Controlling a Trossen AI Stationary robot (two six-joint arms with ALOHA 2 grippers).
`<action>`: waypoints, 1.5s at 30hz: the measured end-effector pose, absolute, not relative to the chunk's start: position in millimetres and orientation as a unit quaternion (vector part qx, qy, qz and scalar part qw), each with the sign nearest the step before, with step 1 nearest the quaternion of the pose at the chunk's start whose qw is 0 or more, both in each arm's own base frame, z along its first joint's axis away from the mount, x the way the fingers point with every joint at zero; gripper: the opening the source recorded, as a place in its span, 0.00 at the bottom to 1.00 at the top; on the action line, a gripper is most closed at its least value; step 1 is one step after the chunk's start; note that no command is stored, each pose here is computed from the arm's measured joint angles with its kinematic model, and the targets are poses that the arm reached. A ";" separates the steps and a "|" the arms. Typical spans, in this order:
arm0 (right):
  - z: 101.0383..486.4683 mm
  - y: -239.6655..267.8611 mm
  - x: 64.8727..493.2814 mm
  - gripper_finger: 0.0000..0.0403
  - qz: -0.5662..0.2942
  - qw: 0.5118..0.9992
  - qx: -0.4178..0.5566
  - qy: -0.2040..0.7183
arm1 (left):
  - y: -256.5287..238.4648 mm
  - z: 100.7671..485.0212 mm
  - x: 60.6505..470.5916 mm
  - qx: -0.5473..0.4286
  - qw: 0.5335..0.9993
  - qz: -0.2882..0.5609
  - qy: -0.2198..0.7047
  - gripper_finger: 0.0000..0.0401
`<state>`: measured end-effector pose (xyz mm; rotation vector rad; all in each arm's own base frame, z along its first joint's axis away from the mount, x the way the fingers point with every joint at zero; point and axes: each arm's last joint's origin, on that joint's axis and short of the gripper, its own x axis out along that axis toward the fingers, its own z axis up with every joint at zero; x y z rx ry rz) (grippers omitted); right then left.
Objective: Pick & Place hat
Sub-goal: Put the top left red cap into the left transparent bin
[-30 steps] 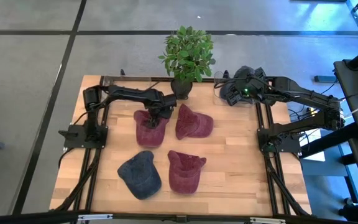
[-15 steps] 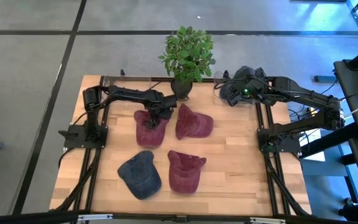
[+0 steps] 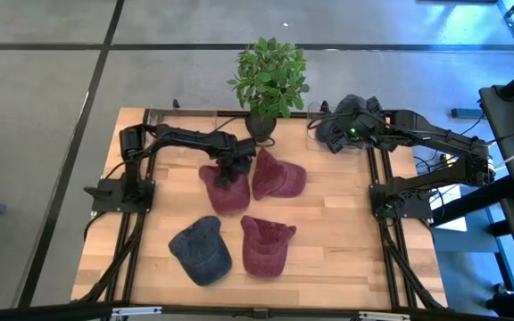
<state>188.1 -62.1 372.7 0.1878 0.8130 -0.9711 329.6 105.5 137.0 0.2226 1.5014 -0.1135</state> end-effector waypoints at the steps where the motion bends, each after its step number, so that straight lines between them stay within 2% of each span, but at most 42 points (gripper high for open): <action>1: 372.4 -62.0 187.6 0.48 -0.453 0.801 0.088 0.382 | 106.2 140.0 329.1 0.092 0.726 -0.049 0.679 0.03; 5: 371.8 -61.7 186.7 0.48 -0.453 0.798 0.086 0.387 | 108.2 152.3 325.5 0.029 0.726 -0.045 0.686 0.02; 11: 371.8 -61.6 186.6 0.48 -0.449 0.799 0.077 0.393 | 112.4 192.9 320.6 -0.076 0.736 -0.030 0.672 0.01; 14: 371.8 -61.6 186.6 0.48 -0.443 0.800 0.066 0.399 | 112.9 215.0 319.8 -0.101 0.749 -0.023 0.654 0.01; 18: 371.8 -61.6 186.5 0.48 -0.437 0.801 0.055 0.405 | 111.9 242.1 311.9 -0.130 0.745 -0.006 0.654 0.01; 27: 371.6 -61.4 186.5 0.48 -0.417 0.804 0.025 0.424 | 108.1 330.0 274.3 -0.228 0.754 0.023 0.616 0.01; 33: 371.6 -61.4 186.5 0.48 -0.411 0.804 0.014 0.430 | 115.1 382.2 231.9 -0.256 0.759 0.118 0.587 0.01; 37: 371.6 -61.4 186.5 0.48 -0.411 0.804 0.013 0.430 | 125.0 408.4 203.8 -0.250 0.780 0.199 0.539 0.01; 45: 371.6 -61.4 186.6 0.48 -0.411 0.804 0.015 0.429 | 145.4 434.4 153.9 -0.206 0.761 0.367 0.493 0.01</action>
